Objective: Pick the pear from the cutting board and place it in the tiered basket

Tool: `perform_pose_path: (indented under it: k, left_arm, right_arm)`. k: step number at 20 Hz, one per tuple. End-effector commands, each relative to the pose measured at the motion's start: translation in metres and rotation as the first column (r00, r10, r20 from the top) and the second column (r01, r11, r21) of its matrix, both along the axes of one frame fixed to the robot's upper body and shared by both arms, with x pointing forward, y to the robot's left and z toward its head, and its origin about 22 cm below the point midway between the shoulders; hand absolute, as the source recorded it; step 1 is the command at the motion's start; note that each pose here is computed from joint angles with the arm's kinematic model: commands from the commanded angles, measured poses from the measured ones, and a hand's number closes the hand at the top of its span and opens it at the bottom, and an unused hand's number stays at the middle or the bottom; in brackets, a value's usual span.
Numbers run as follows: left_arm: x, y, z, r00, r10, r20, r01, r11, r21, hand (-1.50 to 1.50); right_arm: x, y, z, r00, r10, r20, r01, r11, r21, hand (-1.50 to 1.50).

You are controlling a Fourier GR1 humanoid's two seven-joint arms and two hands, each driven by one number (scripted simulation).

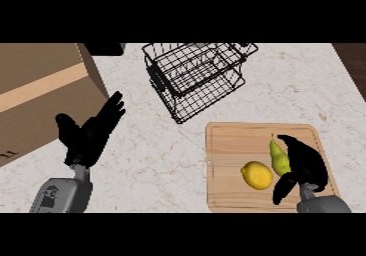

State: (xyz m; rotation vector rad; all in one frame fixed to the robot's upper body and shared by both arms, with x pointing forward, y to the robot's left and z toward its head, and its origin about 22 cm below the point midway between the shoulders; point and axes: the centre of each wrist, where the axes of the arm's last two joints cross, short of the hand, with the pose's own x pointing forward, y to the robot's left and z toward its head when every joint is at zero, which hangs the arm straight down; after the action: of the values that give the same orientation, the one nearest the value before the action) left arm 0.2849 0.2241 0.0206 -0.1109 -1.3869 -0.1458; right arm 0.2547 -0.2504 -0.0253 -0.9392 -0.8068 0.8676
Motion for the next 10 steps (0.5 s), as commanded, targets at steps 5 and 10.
perform_pose_path:
  k: [5,10]
  left_arm:
    - [-0.005,0.008,-0.001,1.000,-0.017,-0.007,0.017,1.000,0.003,0.00]
    - [-0.011,0.005,0.009,1.000,0.016,0.000,-0.016,1.000,0.007,0.00]
  right_arm:
    - [-0.002,0.007,-0.029,0.993,0.116,0.009,-0.116,0.993,0.006,1.50]
    - [-0.022,0.022,-0.030,0.991,0.120,0.067,-0.120,0.993,-0.012,1.50]
